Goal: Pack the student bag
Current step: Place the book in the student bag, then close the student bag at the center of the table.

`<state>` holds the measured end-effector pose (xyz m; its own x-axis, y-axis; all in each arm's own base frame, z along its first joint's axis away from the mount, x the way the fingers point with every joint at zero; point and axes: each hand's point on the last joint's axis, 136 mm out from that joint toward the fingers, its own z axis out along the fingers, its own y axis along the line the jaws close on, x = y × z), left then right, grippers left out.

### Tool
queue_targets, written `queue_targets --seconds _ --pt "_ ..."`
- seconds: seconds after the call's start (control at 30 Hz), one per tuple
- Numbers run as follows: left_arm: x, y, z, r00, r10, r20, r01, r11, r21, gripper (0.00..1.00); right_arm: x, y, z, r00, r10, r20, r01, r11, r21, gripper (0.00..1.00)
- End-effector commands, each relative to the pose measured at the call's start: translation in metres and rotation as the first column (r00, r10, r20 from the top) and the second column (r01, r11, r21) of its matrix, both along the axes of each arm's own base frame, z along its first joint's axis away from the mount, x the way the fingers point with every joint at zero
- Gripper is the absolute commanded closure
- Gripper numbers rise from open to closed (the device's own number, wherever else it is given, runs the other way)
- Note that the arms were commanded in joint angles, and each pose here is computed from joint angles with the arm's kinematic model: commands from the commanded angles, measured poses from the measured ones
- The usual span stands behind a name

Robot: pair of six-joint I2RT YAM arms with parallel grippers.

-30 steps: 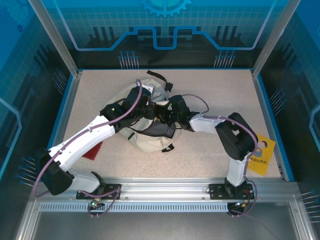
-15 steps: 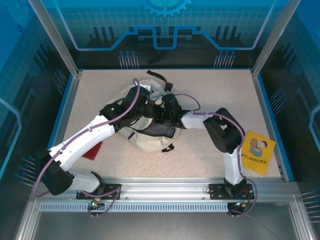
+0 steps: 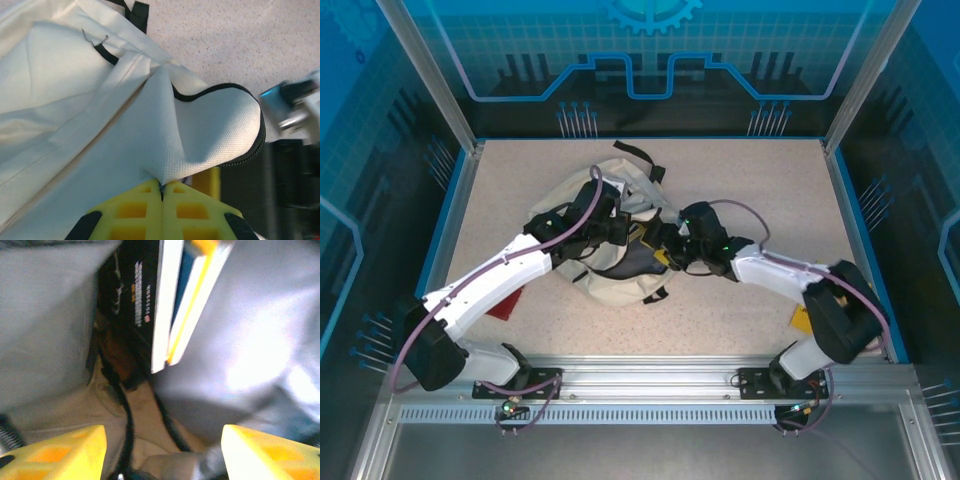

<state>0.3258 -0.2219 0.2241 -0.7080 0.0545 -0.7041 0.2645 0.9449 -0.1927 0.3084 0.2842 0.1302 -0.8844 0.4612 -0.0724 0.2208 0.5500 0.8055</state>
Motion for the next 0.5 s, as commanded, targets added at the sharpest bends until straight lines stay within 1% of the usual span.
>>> queue_targets --seconds 0.0,0.1,0.2,0.23,0.27,0.33,0.37,0.43,0.47 --pt "-0.01 -0.012 -0.007 0.996 -0.09 -0.03 0.088 0.995 -0.049 1.0 -0.02 -0.077 -0.03 0.999 -0.049 -0.02 0.039 0.938 -0.344 0.37" --pt "-0.02 -0.017 -0.025 0.986 -0.138 -0.093 0.134 0.99 -0.046 1.0 -0.017 -0.137 -0.026 0.994 -0.106 0.013 0.097 0.847 -0.523 0.36" --pt "-0.027 -0.018 -0.04 0.975 -0.159 -0.155 0.155 0.987 -0.037 0.99 -0.02 -0.19 -0.027 0.981 -0.193 -0.016 0.144 0.784 -0.603 0.34" --pt "-0.029 -0.019 -0.044 0.972 -0.159 -0.174 0.154 0.987 -0.038 0.94 -0.02 -0.207 -0.026 0.975 -0.22 -0.019 0.162 0.769 -0.619 0.32" --pt "-0.03 -0.02 -0.046 0.969 -0.161 -0.187 0.155 0.987 -0.044 0.82 -0.022 -0.223 -0.026 0.969 -0.245 -0.024 0.173 0.747 -0.642 0.28" --pt "-0.031 -0.021 -0.047 0.968 -0.15 -0.202 0.141 0.988 -0.058 0.58 -0.019 -0.25 -0.012 0.956 -0.294 -0.001 0.216 0.704 -0.677 0.22" --pt "-0.031 -0.021 -0.045 0.969 -0.145 -0.201 0.134 0.989 -0.068 0.48 -0.02 -0.263 -0.009 0.951 -0.309 0.007 0.225 0.675 -0.702 0.18" --pt "-0.029 -0.023 -0.04 0.972 -0.132 -0.197 0.116 0.989 -0.087 0.33 -0.026 -0.29 -0.009 0.933 -0.36 0.0 0.237 0.616 -0.751 0.11" --pt "-0.028 -0.023 -0.038 0.973 -0.124 -0.192 0.108 0.99 -0.094 0.28 -0.03 -0.303 -0.011 0.922 -0.387 -0.013 0.238 0.593 -0.769 0.08"
